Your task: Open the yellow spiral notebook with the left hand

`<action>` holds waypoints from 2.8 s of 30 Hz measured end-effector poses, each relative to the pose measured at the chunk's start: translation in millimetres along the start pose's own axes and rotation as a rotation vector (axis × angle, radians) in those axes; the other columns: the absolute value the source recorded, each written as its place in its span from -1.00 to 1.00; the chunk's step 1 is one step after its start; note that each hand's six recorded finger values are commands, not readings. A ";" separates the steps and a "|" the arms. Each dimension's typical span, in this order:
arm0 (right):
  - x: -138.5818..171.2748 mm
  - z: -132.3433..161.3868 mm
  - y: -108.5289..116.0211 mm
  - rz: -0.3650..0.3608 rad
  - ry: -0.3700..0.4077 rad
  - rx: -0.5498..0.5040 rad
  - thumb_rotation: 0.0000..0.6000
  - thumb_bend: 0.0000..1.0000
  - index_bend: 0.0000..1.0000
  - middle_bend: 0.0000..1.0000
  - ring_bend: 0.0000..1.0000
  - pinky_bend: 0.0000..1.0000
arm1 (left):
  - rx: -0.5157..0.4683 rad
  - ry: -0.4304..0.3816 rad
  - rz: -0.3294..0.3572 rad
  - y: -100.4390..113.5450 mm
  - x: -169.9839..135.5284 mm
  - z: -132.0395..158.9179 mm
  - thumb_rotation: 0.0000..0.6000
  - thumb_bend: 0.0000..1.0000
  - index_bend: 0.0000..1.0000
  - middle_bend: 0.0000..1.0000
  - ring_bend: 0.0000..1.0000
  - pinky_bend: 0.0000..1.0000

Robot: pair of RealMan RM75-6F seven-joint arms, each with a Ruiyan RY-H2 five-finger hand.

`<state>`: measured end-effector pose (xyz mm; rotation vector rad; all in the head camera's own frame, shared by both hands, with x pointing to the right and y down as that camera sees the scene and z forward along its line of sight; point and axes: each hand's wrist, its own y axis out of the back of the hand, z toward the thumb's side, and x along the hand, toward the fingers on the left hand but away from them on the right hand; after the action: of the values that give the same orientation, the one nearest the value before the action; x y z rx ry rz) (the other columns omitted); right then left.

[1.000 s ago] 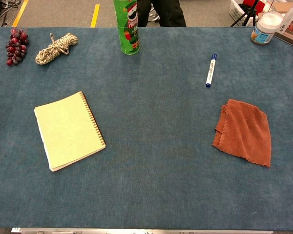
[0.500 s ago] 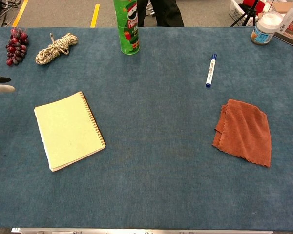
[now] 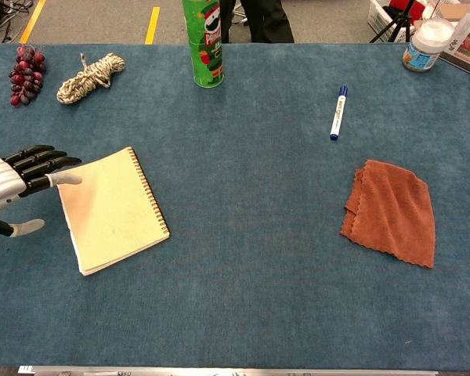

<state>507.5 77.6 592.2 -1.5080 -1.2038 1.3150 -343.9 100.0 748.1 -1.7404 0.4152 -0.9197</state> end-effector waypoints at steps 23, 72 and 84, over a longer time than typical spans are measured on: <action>-0.9 -2.7 -4.4 0.014 -0.019 0.010 1.00 -0.34 -0.49 -0.49 -0.58 -0.42 | 0.008 -0.047 -0.009 -23.1 23.3 7.8 1.00 -0.47 -0.69 -0.92 -1.00 -1.00; -1.8 -7.2 -0.8 -0.021 -0.044 0.007 1.00 -0.34 -0.49 -0.49 -0.58 -0.42 | -0.441 -0.053 0.052 -15.4 70.7 50.8 1.00 -0.01 0.30 -0.70 -1.00 -1.00; -0.9 -7.7 0.6 -0.028 -0.044 0.005 1.00 -0.34 -0.49 -0.49 -0.58 -0.42 | -0.501 -0.013 0.053 -0.9 68.4 39.5 1.00 0.00 0.52 -0.53 -1.00 -1.00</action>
<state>515.2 76.7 593.1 -1.4599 -1.2443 1.3384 -270.6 80.3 769.7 -2.1731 0.7268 -0.8090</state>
